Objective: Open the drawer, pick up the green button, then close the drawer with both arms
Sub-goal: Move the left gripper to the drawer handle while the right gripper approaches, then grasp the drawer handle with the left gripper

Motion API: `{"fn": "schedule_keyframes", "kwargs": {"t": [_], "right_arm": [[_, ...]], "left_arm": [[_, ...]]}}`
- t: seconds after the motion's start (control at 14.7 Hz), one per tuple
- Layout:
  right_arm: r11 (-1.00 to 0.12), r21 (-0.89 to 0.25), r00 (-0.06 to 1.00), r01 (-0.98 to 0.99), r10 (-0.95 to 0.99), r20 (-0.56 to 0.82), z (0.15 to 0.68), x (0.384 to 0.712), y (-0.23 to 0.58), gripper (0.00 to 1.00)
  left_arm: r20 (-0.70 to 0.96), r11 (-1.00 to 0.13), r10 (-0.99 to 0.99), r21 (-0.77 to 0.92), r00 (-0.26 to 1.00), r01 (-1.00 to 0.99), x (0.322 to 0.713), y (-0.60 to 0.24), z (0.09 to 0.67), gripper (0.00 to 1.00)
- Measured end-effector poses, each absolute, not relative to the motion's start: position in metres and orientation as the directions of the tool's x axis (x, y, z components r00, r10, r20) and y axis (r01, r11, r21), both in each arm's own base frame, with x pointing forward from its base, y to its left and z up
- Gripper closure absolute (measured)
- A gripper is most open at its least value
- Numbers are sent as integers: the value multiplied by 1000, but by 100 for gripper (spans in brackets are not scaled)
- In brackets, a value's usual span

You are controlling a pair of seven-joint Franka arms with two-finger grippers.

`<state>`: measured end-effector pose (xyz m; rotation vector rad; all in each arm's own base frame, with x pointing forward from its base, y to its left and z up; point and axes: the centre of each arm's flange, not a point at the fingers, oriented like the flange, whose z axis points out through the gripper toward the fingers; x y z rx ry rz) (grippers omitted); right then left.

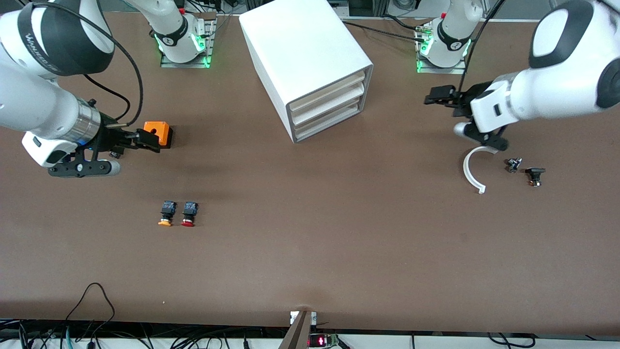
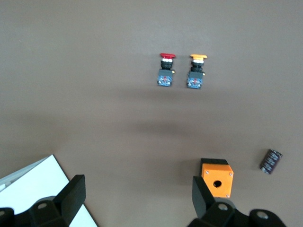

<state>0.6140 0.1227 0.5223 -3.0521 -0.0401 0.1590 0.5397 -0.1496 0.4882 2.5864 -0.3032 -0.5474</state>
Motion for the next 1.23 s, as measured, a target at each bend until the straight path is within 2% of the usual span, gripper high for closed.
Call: {"fn": "schedule_keyframes", "kwargs": {"t": [0.27, 0.48, 0.75, 0.95, 1.16, 1.23], "right_arm": [[-994, -100, 996, 49, 56, -66, 504, 625, 146, 0], [-992, -100, 995, 71, 77, -62, 492, 628, 162, 0], [-993, -99, 995, 70, 77, -67, 487, 629, 163, 0], [-993, -100, 995, 69, 76, -71, 484, 630, 163, 0], [-989, -135, 994, 58, 70, -85, 479, 630, 167, 0], [-989, -138, 994, 57, 69, -86, 479, 630, 167, 0]], "left_arm": [[-331, -728, -437, 676, 836, -113, 554, -178, 416, 0], [-246, -604, -505, 785, 827, -135, 551, -191, 358, 0], [-96, -492, -517, 847, 850, -204, 516, -211, 273, 0], [-8, -359, -513, 910, 859, -206, 490, -209, 213, 0], [-4, -300, -480, 940, 877, -160, 470, -206, 178, 3], [3, -287, -476, 945, 879, -158, 464, -207, 174, 7]]}}
